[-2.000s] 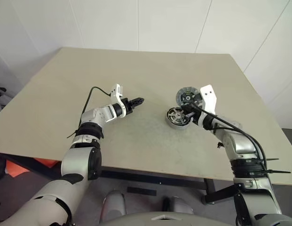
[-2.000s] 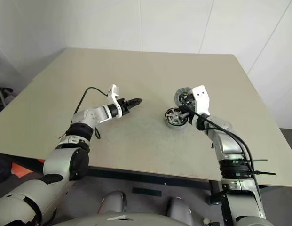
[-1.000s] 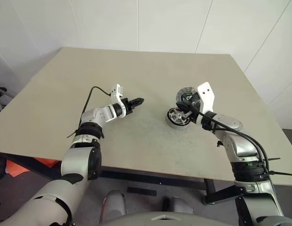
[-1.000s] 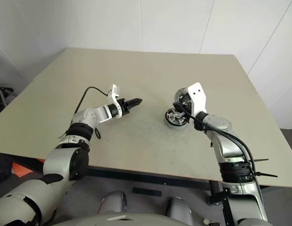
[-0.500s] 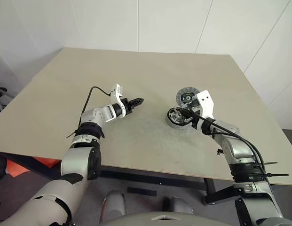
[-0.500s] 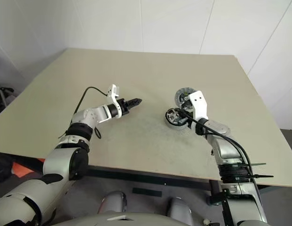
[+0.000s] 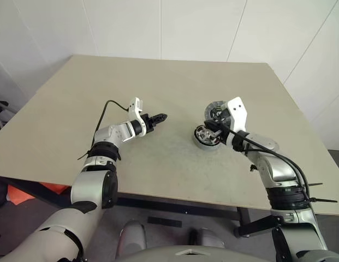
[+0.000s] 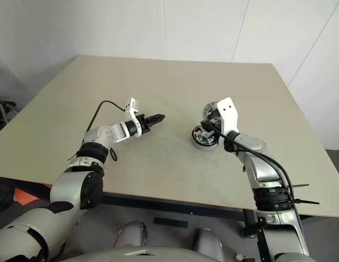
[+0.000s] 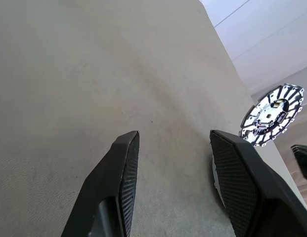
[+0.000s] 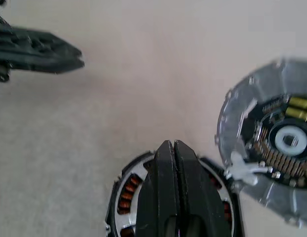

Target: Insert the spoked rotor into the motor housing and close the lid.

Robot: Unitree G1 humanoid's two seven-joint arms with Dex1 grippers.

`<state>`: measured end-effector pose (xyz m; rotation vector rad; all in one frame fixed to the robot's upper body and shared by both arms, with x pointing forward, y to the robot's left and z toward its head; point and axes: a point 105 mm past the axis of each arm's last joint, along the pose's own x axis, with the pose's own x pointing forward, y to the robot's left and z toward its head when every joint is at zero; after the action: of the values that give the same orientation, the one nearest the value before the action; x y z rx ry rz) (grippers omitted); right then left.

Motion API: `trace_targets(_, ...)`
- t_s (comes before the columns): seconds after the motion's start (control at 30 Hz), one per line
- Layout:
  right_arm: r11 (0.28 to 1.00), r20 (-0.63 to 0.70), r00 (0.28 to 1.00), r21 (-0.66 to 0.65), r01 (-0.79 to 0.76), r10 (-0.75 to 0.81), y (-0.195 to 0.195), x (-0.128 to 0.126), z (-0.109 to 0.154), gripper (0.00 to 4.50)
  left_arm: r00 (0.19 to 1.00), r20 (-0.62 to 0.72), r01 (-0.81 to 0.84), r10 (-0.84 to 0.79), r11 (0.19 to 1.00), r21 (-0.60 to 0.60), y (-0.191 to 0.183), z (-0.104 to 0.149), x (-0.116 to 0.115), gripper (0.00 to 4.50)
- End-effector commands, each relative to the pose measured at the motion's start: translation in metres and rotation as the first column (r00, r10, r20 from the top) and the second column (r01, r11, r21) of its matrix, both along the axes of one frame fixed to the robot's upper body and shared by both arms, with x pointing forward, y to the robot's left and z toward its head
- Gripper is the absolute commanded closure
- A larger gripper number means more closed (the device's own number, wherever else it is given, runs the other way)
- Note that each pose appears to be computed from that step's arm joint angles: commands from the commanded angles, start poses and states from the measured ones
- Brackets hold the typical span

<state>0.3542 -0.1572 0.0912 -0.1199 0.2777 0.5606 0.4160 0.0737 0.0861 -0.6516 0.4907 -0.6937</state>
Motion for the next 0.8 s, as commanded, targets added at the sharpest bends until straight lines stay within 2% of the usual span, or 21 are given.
trace_targets(0.03, 0.999, 0.006, 0.999, -0.024, 0.048, -0.048, -0.008, 0.006, -0.006, 4.48, 0.998, 0.064, -0.004, 0.004, 1.000, -0.003, 0.001, 0.017, 0.006, 2.08)
trace_targets(0.23, 0.995, 0.063, 0.994, -0.029, 0.094, -0.092, -0.018, 0.013, 0.011, 4.48, 0.998, 0.067, -0.009, 0.009, 1.000, -0.005, 0.002, 0.017, 0.007, 2.08)
trace_targets(0.53, 1.000, 0.179, 0.984, 0.010, -0.023, 0.021, 0.010, 0.007, 0.056, 4.48, 0.998, 0.067, -0.009, 0.010, 1.000, -0.005, 0.002, 0.017, 0.007, 2.08)
trace_targets(0.67, 1.000, 0.164, 0.986, 0.007, -0.030, 0.029, 0.013, 0.006, 0.053, 4.48, 0.998, 0.068, -0.010, 0.011, 1.000, -0.005, 0.002, 0.017, 0.007, 2.08)
trace_targets(0.8, 0.999, 0.084, 0.996, 0.029, -0.021, 0.018, 0.014, 0.005, 0.030, 4.48, 0.998, 0.067, -0.013, 0.013, 1.000, -0.004, 0.003, 0.017, 0.007, 2.08)
